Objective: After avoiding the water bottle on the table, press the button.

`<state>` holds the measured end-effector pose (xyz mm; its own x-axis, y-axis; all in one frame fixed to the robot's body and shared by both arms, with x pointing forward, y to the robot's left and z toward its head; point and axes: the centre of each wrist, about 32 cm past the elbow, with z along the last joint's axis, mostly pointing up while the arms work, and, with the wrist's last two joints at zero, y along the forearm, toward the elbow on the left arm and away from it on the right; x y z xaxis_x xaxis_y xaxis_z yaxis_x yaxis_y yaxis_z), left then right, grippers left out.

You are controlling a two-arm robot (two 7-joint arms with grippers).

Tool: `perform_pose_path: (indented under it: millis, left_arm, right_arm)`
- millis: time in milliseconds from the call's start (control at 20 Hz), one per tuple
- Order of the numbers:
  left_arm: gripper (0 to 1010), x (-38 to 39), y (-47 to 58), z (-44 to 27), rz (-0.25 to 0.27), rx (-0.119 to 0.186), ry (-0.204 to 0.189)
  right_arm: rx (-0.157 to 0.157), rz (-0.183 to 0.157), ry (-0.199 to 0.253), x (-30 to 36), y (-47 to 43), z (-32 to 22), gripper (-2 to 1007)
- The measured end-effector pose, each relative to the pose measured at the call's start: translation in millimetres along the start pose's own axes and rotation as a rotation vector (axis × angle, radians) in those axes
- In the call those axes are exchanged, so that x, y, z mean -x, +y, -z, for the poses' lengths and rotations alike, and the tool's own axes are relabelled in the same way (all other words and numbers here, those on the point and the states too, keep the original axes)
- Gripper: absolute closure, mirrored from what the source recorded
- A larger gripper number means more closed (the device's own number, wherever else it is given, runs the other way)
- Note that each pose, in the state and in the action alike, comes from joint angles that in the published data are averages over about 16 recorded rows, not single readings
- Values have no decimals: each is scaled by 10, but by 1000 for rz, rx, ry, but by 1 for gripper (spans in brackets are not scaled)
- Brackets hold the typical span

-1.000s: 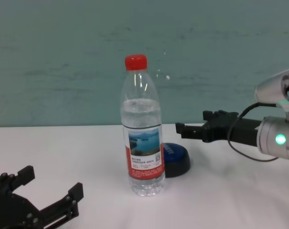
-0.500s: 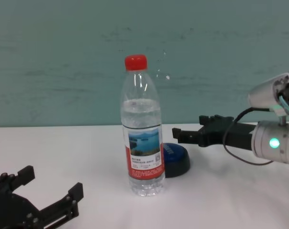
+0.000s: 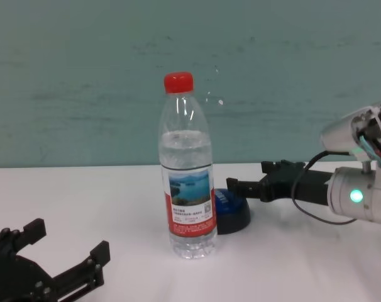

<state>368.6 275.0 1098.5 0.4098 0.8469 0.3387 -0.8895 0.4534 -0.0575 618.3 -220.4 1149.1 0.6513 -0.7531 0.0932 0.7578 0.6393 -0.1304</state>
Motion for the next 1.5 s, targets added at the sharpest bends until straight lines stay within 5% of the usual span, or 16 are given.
perform_pose_path:
  millis: [350,700,1100,1500]
  left_arm:
    - [10,0,0,0,0,0,0]
    - [10,0,0,0,0,0,0]
    - [10,0,0,0,0,0,0]
    - [10,0,0,0,0,0,0]
  right_arm:
    - [14,-1,3,-20,41,50,1]
    - [14,-6,1,-25,80,38,1]
    - [-29,-7,-12,1,35,-96,1]
    - [-80,8,-26,20,-134,-253,1]
